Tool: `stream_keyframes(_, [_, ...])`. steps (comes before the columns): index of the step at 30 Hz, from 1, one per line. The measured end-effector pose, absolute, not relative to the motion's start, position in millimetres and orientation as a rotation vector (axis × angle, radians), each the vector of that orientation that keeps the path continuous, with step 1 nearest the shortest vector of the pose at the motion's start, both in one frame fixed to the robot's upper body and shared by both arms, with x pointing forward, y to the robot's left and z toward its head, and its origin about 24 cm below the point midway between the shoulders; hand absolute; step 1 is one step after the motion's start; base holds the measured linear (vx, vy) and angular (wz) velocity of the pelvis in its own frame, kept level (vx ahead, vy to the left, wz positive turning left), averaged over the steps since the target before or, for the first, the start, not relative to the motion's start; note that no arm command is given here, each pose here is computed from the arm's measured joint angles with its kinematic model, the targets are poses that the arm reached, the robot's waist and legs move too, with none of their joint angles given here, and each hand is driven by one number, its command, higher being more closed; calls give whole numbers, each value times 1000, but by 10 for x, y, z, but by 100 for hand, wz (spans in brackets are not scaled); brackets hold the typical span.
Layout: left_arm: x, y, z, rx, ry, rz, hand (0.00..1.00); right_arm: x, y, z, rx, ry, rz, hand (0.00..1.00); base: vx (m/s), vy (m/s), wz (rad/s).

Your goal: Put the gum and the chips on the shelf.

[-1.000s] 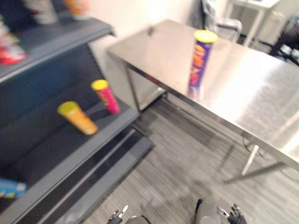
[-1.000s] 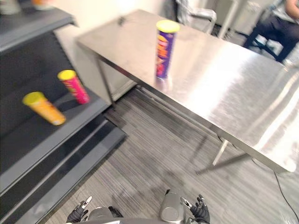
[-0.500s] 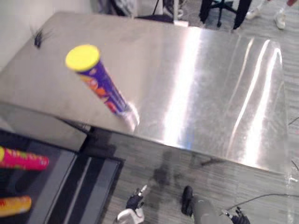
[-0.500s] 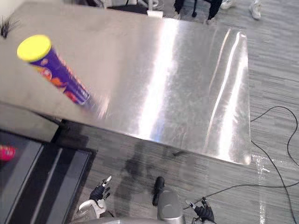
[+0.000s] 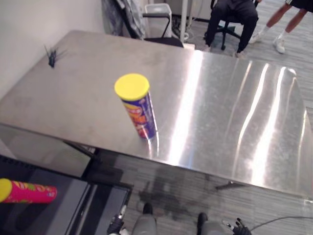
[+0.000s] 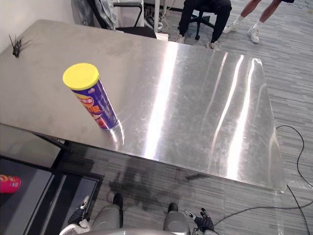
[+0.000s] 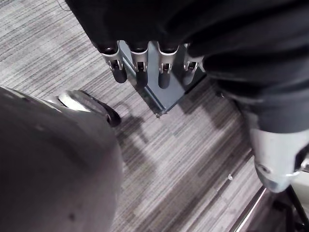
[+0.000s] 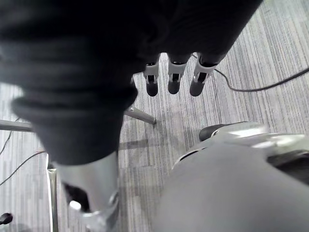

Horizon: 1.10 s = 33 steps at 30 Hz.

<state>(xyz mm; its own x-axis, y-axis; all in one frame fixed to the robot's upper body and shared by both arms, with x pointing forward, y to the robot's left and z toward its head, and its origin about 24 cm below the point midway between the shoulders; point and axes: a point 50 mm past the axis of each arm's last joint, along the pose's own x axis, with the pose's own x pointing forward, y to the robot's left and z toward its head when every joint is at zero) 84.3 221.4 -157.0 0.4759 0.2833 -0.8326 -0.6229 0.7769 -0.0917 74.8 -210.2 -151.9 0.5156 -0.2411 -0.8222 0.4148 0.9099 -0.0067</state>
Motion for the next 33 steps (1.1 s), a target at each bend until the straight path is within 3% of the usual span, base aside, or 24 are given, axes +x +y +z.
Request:
stream_keyframes(8, [695, 2237, -1616, -417, 969, 583, 0, 472, -2144, -1614, 343, 1019, -574, 0, 83, -2, -35])
stream_keyframes(15, [577, 2308, -1627, -353, 1020, 535, 0, 67, -2647, -1540, 574, 892, -1074, 0, -7, 28, -32])
stream_keyframes(20, [406, 2330, -1640, -244, 1095, 446, 0, 134, -3523, -984, 493, 492, -1414, 0, -40, 11, -12])
stream_keyframes(25, [299, 2256, -1667, -174, 1162, 365, 0, 385, -4125, 46, 215, 24, -1531, 0, -2, -9, 4])
stream_keyframes(29, [307, 2270, -1662, -110, 1177, 299, 0, 752, -4225, 652, 41, -205, -1492, 0, 0, -5, 8])
stream_keyframes(33, [319, 2273, -1660, -60, 1188, 247, 0, 1258, -4113, 1355, -83, -486, -1294, 0, 28, 3, 7])
